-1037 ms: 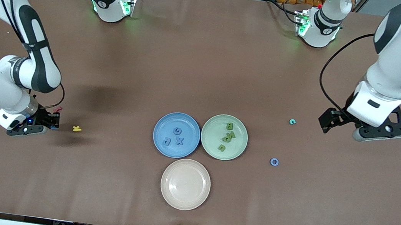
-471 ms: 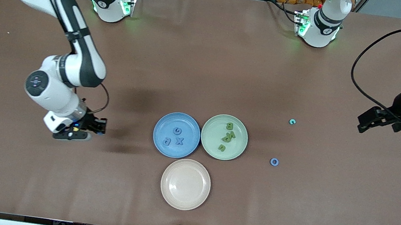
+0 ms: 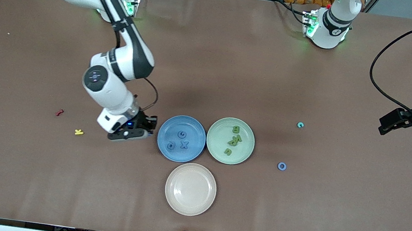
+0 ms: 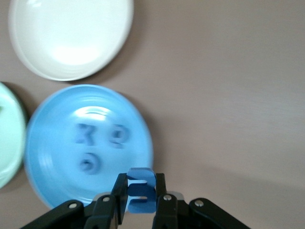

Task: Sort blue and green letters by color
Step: 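Carry the blue m to the blue plate while the left gripper withdraws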

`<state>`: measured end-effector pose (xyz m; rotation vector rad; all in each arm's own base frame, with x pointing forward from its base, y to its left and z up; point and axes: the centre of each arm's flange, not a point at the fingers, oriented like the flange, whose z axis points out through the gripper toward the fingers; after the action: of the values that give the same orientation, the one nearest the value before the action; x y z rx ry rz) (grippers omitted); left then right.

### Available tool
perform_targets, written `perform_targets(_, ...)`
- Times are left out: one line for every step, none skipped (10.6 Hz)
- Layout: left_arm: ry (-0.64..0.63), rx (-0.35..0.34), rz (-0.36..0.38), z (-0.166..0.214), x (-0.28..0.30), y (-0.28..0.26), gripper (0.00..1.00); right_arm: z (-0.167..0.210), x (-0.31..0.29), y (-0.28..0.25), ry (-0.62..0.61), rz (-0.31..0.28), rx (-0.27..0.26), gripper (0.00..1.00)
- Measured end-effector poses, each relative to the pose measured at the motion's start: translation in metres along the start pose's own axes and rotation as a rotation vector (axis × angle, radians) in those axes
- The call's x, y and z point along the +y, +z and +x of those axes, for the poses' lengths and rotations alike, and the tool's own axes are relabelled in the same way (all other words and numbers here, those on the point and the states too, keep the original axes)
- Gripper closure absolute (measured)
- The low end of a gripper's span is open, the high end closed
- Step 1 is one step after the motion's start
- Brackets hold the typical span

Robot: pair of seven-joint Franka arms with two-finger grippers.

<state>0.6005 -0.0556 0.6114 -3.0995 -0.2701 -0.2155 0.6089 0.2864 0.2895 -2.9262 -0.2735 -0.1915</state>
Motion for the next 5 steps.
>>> perform_targets(-0.002,-0.004,-0.005,-0.001,0.000,0.000,0.00,0.002,-0.025,0.004,-0.020,0.011,0.006,0.72)
perform_targets(-0.007,-0.010,-0.018,-0.001,0.000,-0.001,0.00,0.004,-0.048,0.009,-0.039,0.022,0.018,0.72)
perform_targets(-0.009,-0.013,-0.023,-0.001,0.000,0.000,0.00,0.007,-0.064,0.016,-0.053,0.032,0.033,0.72)
perform_targets(-0.009,-0.016,-0.023,-0.002,-0.001,0.000,0.00,0.009,-0.072,0.024,-0.061,0.039,0.052,0.72)
perform_targets(-0.009,-0.021,-0.022,-0.002,-0.001,0.000,0.00,0.011,-0.073,0.033,-0.063,0.042,0.072,0.68)
